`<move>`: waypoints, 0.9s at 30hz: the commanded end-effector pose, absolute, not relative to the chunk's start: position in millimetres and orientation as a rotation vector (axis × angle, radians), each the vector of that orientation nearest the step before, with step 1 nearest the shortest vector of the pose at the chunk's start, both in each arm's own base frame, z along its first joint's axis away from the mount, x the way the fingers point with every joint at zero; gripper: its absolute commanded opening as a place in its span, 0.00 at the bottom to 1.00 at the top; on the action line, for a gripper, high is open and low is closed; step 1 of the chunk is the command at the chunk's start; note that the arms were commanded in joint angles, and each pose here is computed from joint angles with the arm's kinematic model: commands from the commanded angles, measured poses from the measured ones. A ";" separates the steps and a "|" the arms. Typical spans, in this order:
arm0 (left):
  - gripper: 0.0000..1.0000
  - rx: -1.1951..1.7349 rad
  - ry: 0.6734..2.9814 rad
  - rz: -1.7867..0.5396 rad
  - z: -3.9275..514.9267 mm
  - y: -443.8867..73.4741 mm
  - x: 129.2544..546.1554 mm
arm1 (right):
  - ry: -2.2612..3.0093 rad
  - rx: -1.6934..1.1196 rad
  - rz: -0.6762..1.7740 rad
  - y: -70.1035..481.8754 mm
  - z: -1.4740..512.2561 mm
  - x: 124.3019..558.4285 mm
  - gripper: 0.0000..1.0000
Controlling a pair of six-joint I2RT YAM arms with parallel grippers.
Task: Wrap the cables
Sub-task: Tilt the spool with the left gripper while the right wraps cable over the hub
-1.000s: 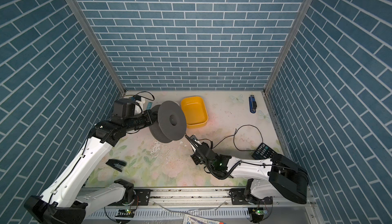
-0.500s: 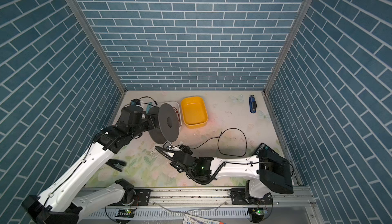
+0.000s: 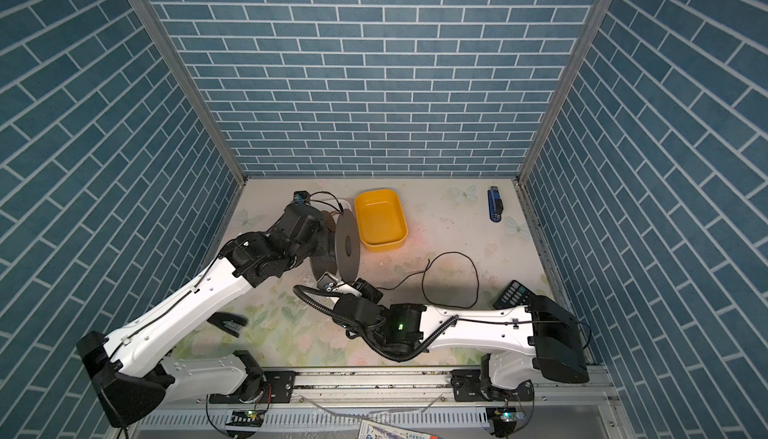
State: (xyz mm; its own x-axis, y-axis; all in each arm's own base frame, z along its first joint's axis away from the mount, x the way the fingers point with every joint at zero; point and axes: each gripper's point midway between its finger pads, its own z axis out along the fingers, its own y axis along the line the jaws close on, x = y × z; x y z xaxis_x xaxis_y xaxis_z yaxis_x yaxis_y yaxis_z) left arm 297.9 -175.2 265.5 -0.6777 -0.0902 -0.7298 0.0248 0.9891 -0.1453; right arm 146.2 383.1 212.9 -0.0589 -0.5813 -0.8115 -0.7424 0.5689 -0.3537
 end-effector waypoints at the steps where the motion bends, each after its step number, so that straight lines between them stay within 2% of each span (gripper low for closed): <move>1: 0.00 0.026 2.357 0.041 255.6 -150.0 293.0 | 1.708 -1.049 0.157 365.8 263.2 150.9 0.00; 10: 0.00 0.104 2.408 -0.023 255.2 -164.9 289.9 | 1.777 -1.288 0.226 363.7 233.5 132.3 0.00; 20: 0.00 0.160 2.487 -0.013 236.6 -172.0 284.0 | 1.759 -1.068 -0.001 357.7 254.5 170.9 0.01; 27: 0.00 0.190 2.515 -0.061 227.3 -181.5 279.2 | 1.725 -0.973 0.077 372.1 272.9 175.1 0.09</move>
